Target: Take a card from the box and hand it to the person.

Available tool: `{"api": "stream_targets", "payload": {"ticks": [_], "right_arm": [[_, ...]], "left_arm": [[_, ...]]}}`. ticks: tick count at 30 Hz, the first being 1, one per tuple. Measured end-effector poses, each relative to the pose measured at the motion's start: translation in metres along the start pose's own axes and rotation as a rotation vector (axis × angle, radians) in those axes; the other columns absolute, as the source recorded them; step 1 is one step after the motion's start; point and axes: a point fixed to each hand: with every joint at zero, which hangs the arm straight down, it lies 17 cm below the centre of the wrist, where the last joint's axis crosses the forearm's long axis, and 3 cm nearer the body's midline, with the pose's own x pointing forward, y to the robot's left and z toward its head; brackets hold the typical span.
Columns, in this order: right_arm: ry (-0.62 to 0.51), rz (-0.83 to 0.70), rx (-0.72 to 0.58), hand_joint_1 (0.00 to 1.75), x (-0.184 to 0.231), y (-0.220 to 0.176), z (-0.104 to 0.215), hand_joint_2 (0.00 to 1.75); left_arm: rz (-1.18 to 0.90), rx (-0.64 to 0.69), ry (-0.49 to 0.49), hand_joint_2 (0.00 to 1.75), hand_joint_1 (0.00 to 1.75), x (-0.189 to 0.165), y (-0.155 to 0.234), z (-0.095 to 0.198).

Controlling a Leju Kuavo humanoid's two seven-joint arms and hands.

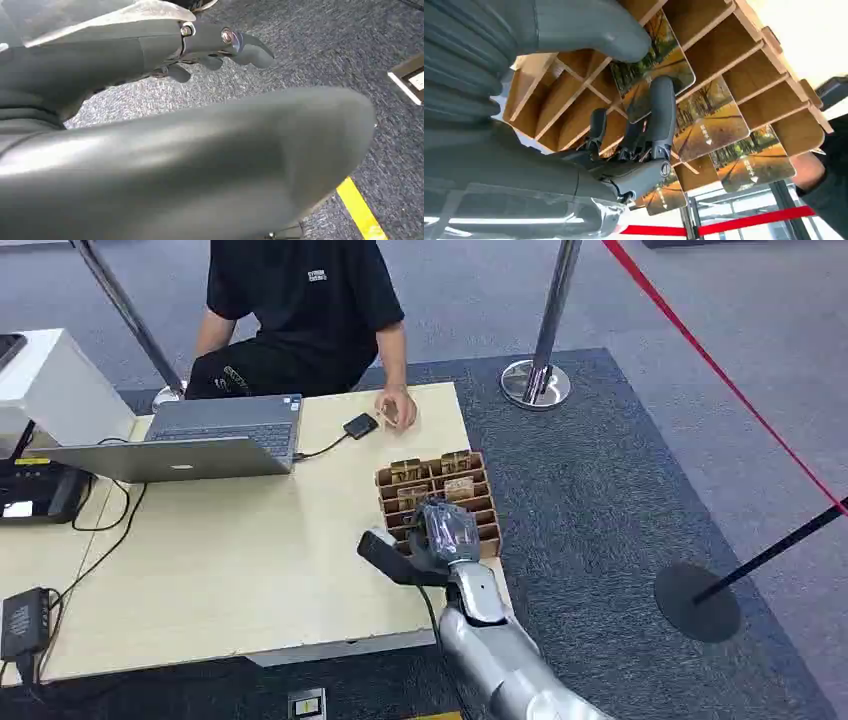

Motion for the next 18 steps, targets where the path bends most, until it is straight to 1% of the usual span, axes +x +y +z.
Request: {"api": "stream_targets", "payload": {"ticks": [3,7,12,14,16,18], "right_arm": [[0.0,0.0,-0.004,0.82,0.0,-0.001,0.0,1.75],[-0.004,-0.003,-0.013,0.89,0.0,-0.002,0.0,1.75],[-0.025,-0.021,-0.029,0.84,0.004,-0.007,-0.002,1.75],[-0.034,-0.035,-0.034,0.77,0.007,-0.009,-0.003,1.75],[-0.045,-0.046,-0.045,0.73,0.009,-0.013,-0.005,1.75],[-0.052,-0.053,-0.055,0.77,0.012,-0.017,-0.007,1.75]], "left_arm": [[-0.002,0.002,0.001,0.0,0.0,0.0,0.0,0.0],[-0.005,0.003,0.001,0.0,0.0,0.0,0.001,0.0],[-0.005,0.005,0.002,0.0,0.0,0.0,0.001,0.0],[-0.004,0.006,0.002,0.0,0.0,-0.001,0.001,0.0],[-0.004,0.006,0.002,0.0,0.0,-0.001,0.002,0.0],[-0.004,0.006,0.003,0.0,0.0,-0.001,0.002,0.0]]}}
